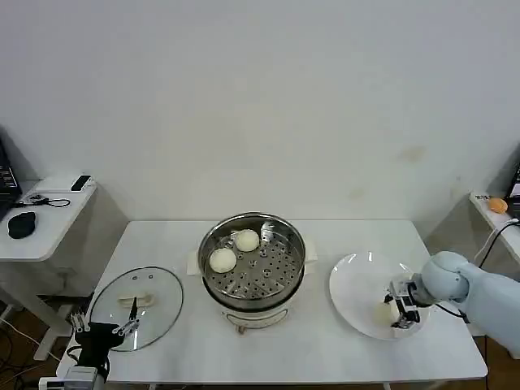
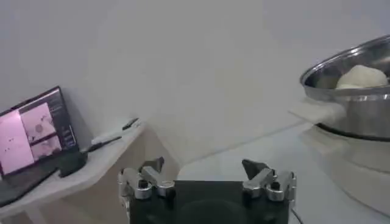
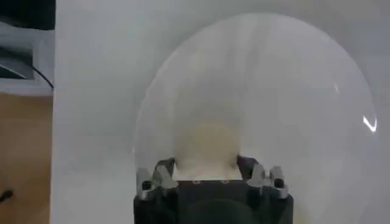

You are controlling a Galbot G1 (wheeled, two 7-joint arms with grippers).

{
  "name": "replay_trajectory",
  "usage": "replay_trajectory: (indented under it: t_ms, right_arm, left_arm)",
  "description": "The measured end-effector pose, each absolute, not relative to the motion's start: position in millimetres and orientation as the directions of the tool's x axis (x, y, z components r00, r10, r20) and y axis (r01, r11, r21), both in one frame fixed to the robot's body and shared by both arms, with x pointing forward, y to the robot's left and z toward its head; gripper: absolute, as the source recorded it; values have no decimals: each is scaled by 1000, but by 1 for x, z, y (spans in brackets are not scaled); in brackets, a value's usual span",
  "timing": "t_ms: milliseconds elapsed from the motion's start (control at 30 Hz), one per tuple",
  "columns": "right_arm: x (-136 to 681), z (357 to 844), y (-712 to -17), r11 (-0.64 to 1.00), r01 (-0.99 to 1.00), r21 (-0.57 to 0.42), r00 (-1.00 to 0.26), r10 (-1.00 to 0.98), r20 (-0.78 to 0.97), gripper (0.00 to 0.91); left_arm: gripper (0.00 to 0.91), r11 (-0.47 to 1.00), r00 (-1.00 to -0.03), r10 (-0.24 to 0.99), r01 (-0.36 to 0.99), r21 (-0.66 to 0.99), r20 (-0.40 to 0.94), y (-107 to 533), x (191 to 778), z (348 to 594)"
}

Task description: Take steamed baozi put them in steamer then cover it.

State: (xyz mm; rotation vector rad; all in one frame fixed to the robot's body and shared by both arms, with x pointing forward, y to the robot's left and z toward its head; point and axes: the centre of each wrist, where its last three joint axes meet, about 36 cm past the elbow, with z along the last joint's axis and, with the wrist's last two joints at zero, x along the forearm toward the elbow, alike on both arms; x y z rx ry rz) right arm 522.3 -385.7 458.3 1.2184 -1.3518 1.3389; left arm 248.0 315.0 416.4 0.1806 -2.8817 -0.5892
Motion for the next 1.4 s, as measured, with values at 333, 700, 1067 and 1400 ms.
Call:
replay_trajectory:
  t_ms: [333, 700, 1067, 1400]
  right_arm:
    - [530, 481, -387, -55, -984, -171, -166, -84, 983, 625]
    - [560, 542, -381, -43, -967, -253, -245, -129, 961, 625]
    - [607, 638, -332, -81, -918, -389, -364, -221, 905, 635]
    - [634, 691, -232, -236, -867, -439, -359, -314, 879, 635]
  left_arm:
    - [907, 913, -974, -157, -80, 400, 162, 315, 247, 418]
    - [907, 914, -976, -152, -78, 398, 158, 314, 248, 419]
    - [907, 914, -978, -146, -76, 399, 148, 314, 251, 422]
    - [907, 912, -976, -162, -90, 401, 149, 319, 250, 422]
